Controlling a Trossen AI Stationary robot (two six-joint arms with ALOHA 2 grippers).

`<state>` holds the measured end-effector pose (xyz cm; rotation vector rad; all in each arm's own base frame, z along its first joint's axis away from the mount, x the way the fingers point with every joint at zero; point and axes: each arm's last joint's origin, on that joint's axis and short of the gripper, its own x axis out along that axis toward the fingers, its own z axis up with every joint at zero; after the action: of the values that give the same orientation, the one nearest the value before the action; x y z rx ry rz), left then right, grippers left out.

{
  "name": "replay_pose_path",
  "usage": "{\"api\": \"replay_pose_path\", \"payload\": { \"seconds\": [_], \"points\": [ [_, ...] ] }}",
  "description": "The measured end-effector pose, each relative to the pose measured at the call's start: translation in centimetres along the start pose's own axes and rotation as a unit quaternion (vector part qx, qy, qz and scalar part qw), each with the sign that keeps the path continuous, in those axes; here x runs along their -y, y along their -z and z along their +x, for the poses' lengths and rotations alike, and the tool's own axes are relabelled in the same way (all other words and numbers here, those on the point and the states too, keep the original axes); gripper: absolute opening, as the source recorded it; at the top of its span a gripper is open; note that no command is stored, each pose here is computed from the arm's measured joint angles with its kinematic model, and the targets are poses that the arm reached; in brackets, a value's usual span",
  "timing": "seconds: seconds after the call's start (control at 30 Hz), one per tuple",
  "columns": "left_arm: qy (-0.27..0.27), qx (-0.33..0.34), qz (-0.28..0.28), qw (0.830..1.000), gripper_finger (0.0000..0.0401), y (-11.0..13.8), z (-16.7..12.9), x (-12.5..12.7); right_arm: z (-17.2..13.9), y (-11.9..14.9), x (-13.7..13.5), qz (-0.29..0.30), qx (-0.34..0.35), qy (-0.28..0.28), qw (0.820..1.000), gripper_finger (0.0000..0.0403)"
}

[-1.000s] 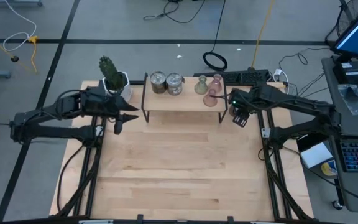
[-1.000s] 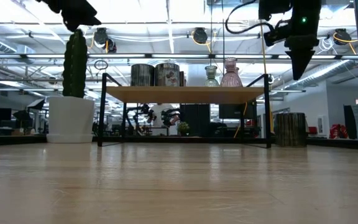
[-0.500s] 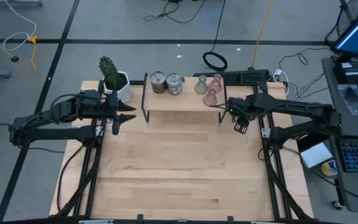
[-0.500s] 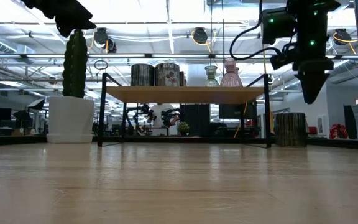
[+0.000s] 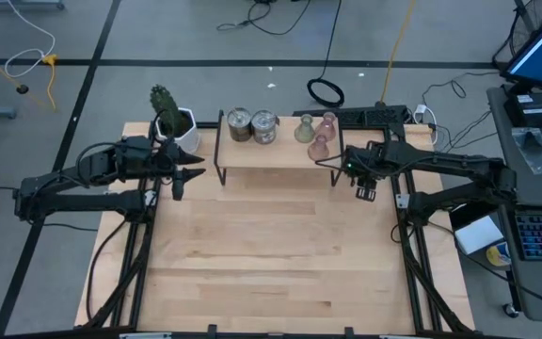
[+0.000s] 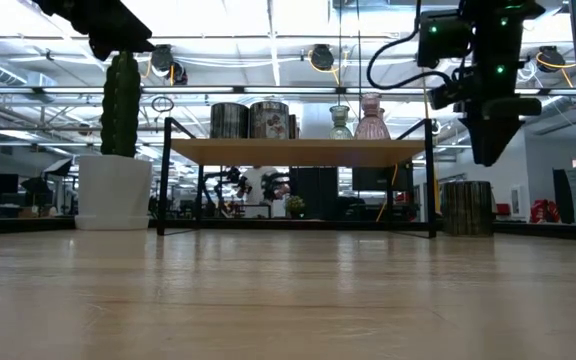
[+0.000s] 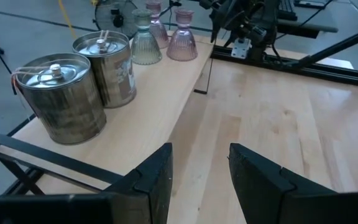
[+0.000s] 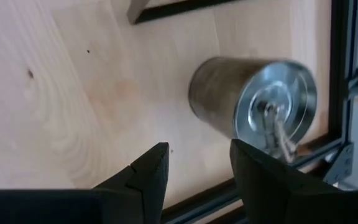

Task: Pick & Place candle stick holders
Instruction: Put the brown scented candle on the shelf

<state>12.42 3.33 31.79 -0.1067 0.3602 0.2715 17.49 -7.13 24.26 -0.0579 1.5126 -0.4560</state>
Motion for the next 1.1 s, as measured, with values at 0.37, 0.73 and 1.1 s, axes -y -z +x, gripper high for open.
{"api": "replay_pose_path", "payload": {
  "seconds": [0.37,0.73,1.1],
  "points": [
    [0.0,-0.004,0.003,1.0,0.0159,0.1,0.0,0.0,0.0,-0.3,0.2,-0.034,0.013,0.002,0.999,0.0167],
    [-0.001,-0.016,-0.001,1.0,0.0159,0.3,0.0,0.0,1.8,-0.2,0.8,-0.024,0.023,0.007,0.999,0.0167],
    [-0.001,-0.016,-0.001,1.0,0.0159,0.3,-0.1,0.0,3.2,0.1,0.7,-0.024,0.021,0.008,0.999,0.0166]
  ]
}}
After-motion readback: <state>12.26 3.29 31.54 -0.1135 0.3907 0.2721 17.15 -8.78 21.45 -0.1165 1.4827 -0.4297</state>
